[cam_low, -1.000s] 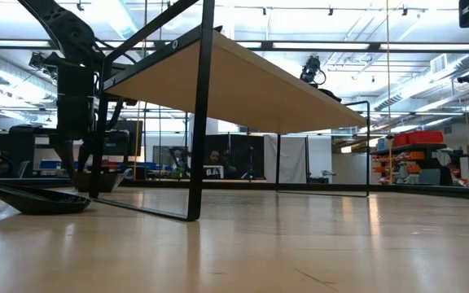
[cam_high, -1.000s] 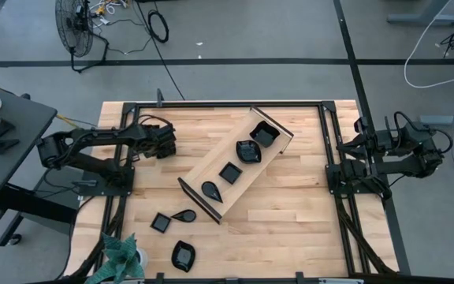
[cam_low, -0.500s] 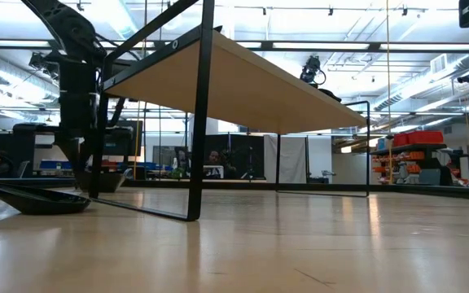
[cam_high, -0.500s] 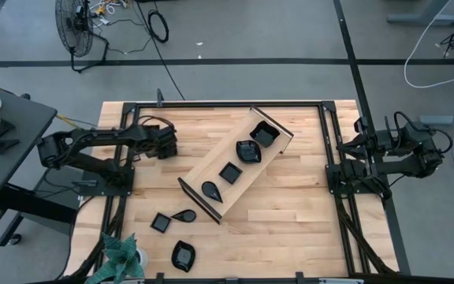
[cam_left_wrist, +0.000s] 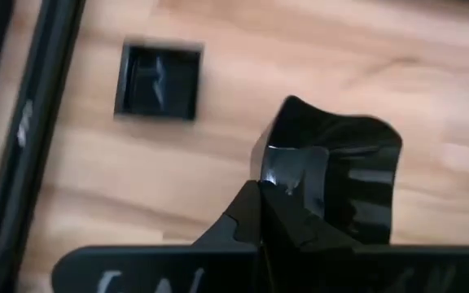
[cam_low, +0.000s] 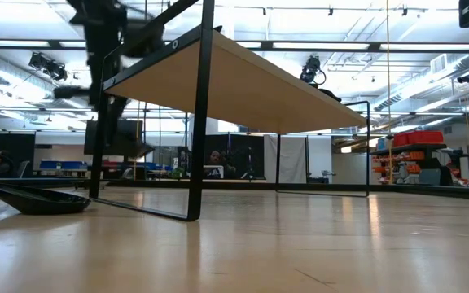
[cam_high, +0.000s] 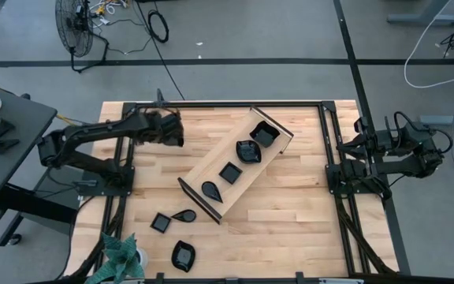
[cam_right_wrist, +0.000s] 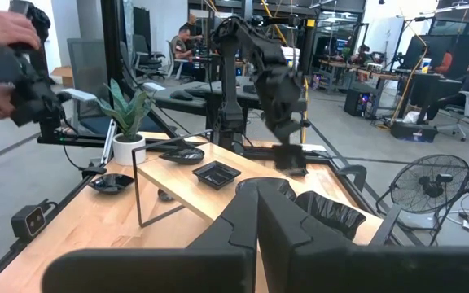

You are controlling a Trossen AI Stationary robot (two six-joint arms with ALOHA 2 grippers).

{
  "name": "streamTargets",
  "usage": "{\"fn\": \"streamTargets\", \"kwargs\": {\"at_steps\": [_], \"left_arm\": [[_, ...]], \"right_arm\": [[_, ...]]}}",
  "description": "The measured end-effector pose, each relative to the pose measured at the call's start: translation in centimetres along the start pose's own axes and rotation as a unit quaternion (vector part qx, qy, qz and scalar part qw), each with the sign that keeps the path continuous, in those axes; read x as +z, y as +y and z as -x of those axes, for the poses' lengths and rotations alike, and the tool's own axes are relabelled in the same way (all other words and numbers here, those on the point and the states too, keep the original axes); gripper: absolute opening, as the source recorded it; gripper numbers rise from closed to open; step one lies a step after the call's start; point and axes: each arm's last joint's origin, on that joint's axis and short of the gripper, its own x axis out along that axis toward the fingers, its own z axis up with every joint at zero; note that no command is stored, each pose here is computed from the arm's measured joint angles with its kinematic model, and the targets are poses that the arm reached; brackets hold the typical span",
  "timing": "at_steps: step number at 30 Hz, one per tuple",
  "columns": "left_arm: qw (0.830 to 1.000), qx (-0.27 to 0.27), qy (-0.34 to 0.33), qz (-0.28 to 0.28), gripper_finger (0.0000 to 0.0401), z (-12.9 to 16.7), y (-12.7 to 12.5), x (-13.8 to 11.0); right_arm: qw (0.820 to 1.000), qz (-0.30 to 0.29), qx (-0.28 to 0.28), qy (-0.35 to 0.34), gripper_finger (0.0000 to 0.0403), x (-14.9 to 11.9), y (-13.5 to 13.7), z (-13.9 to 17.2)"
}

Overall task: Pick & Place Mini shaped plates
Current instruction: Stack the black wave square shaped bowl on top of the black wave square shaped bowl on the shelf

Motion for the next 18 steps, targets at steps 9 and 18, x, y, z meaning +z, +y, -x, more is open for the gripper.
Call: {"fn": "streamTargets", "kwargs": {"at_steps": [9,18], "left_arm": [[0.993,-0.074,-0.082,-0.039,0.0001,5.9,-2.8,4.0],[0.971,-0.181,-0.145,-0.064,0.0002,10.0,-5.3,6.3]], "right_arm": [[1.000,0.000,0.000,0.000,0.0010,0.0,0.0,0.0],[1.000,0.000,0.000,0.000,0.0010,0.0,0.0,0.0]]}}
